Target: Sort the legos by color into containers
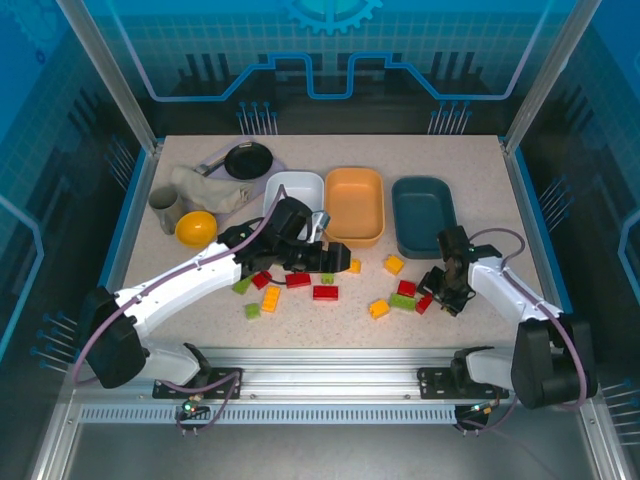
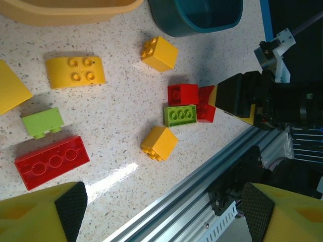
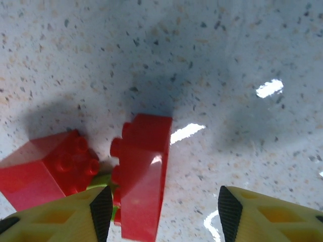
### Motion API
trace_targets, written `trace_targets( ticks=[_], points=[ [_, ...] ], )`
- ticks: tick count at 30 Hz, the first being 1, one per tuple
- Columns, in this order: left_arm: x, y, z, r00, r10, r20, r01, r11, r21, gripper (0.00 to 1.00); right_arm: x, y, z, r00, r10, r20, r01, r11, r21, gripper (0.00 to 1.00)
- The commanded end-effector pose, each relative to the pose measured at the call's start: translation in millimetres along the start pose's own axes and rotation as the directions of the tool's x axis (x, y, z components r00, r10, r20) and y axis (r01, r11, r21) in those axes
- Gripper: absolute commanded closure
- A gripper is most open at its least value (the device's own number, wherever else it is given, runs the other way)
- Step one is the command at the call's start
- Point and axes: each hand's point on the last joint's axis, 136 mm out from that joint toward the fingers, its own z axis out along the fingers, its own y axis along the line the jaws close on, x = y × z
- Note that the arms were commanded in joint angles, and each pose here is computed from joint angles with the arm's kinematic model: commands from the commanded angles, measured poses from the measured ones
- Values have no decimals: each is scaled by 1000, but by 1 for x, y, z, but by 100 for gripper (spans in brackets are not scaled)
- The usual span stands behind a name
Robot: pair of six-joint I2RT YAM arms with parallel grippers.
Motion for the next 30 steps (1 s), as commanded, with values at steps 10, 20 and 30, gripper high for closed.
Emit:
trace_targets(
  ticks=[10, 20, 30],
  points=[
    [-1, -9, 7, 1000, 2, 1, -2, 1000, 5, 18, -11, -4, 3, 999, 21, 34, -22, 999, 40, 86],
    [-38, 26, -20, 981, -159, 111, 174, 974, -144, 20, -89, 76, -83, 909, -279, 311, 274, 960, 59, 89],
    [-20, 144, -90, 848, -438, 300, 530, 728, -435, 26, -170, 133, -8, 939, -319, 129, 307, 946, 99, 78]
  ],
)
